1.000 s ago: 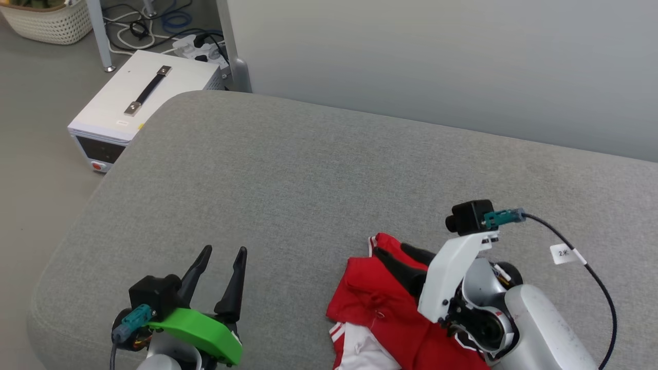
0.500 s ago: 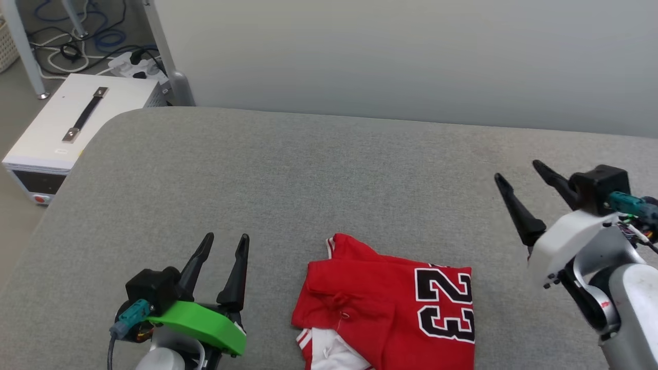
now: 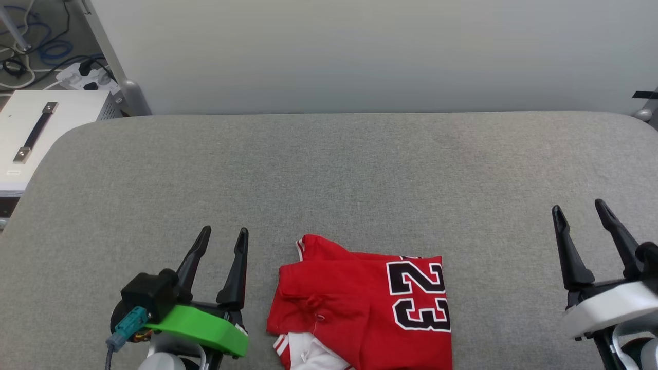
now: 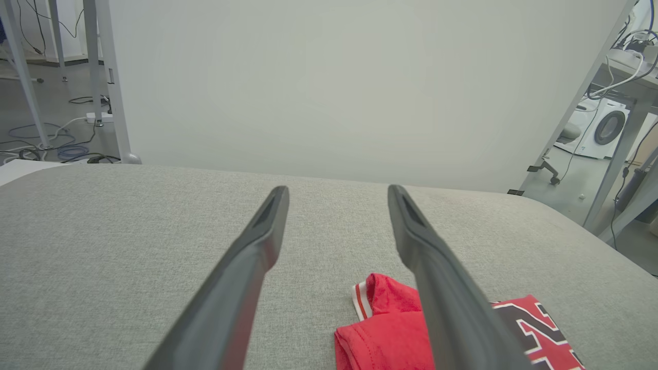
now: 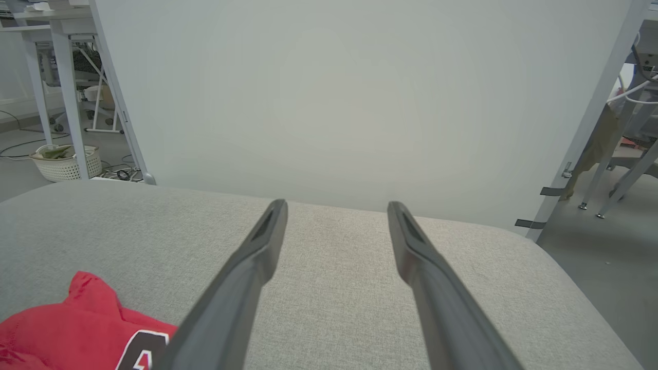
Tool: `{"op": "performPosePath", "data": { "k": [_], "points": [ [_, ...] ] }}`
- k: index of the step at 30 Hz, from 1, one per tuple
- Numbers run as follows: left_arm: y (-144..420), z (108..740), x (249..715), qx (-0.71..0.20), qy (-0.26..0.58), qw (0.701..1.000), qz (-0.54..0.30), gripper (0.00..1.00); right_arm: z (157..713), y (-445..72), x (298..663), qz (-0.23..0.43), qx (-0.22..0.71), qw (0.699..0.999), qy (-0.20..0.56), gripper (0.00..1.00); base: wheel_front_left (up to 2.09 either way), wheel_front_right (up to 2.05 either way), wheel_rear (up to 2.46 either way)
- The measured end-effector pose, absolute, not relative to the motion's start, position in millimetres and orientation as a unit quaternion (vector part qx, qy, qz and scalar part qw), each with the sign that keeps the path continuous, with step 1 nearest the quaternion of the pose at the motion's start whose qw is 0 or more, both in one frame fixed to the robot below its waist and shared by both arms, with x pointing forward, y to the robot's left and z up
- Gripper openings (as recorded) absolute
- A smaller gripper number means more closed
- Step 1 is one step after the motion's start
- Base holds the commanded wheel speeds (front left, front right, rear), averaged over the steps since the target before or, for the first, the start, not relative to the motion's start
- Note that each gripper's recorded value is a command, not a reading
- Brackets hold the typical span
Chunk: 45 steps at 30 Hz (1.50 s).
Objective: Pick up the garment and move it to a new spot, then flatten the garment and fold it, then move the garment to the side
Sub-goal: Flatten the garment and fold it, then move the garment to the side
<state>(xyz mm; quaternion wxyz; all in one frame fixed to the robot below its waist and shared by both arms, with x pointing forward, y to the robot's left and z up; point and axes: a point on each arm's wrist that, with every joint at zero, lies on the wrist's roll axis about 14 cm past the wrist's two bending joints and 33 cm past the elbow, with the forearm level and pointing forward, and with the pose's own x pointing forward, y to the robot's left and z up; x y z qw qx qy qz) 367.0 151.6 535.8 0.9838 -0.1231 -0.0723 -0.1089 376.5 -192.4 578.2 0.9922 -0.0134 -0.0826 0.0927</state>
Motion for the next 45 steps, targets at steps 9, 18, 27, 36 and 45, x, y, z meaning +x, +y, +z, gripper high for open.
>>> {"op": "performPosePath", "data": {
  "k": [9, 18, 27, 36, 45],
  "points": [
    [150, 529, 353, -0.127, -0.066, 0.984, -0.101, 1.00, 566, -186, 356, 0.069, 0.018, 0.992, -0.100, 1.00, 0.00, 0.00, 0.00],
    [151, 531, 350, -0.120, -0.070, 0.985, -0.099, 1.00, 560, -181, 355, 0.071, 0.024, 0.993, -0.094, 1.00, 0.00, 0.00, 0.00],
    [150, 527, 347, -0.121, -0.065, 0.986, -0.099, 1.00, 537, -166, 360, 0.098, 0.030, 0.995, -0.021, 1.00, 0.00, 0.00, 0.00],
    [147, 504, 350, -0.119, -0.027, 0.987, -0.101, 1.00, 465, -115, 351, 0.190, 0.063, 0.947, 0.251, 1.00, 0.00, 0.00, 0.00],
    [149, 495, 362, -0.121, -0.011, 0.988, -0.097, 1.00, 427, -88, 352, 0.224, 0.073, 0.886, 0.400, 1.00, 0.00, 0.00, 0.00]
  ]
}}
